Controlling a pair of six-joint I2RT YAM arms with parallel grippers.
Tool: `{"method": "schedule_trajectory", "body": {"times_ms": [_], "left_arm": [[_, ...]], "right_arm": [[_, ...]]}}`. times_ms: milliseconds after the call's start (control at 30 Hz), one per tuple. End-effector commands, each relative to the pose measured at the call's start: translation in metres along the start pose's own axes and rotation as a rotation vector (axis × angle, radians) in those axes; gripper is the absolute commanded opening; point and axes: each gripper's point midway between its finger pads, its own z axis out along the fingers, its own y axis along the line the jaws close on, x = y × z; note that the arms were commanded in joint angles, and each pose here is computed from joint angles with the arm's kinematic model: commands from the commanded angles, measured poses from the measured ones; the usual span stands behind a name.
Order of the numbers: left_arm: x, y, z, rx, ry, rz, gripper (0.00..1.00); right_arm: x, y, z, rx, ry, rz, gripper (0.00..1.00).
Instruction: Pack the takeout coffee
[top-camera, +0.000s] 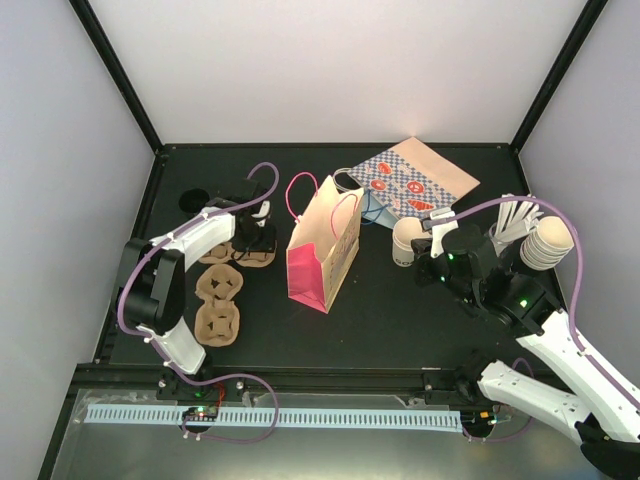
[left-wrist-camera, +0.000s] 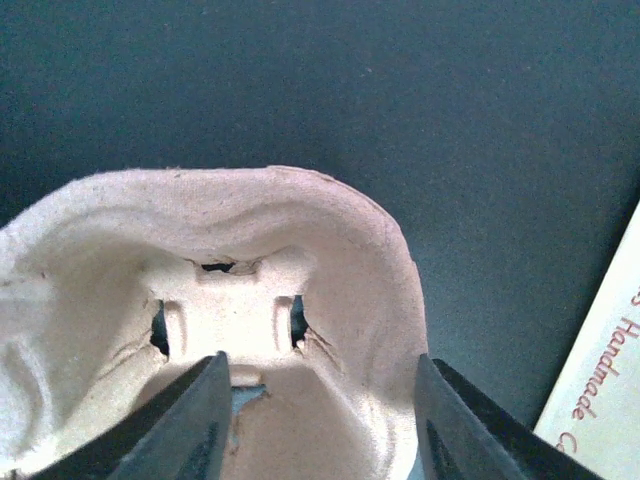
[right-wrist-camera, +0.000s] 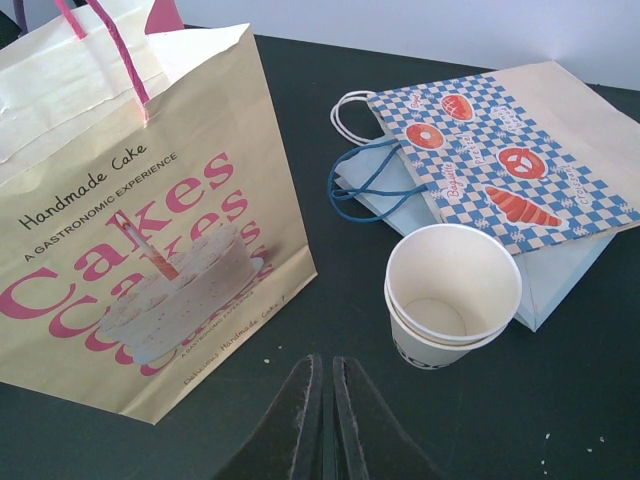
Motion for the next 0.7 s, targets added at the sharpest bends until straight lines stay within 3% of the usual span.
{"method": "schedule_trajectory", "body": {"times_ms": [0, 467, 667], "left_arm": [[-0.003, 0.003, 0.001, -0.033, -0.004, 0.006, 0.48], [-0.008, 0.006, -0.039, -0.046, -0.087, -0.009, 0.23], [-0.007, 0.008, -0.047, -0.053, -0.099, -0.01, 0.18]], "right_arm": [[-0.002, -0.001, -0.001, -0.002, -0.01, 0.019, 0.08], [-0.002, 0.003, 0.0, -0.017, -0.004, 0.023, 0.08], [0.002, 0.006, 0.004, -0.031, 0.014, 0.023, 0.09]]}}
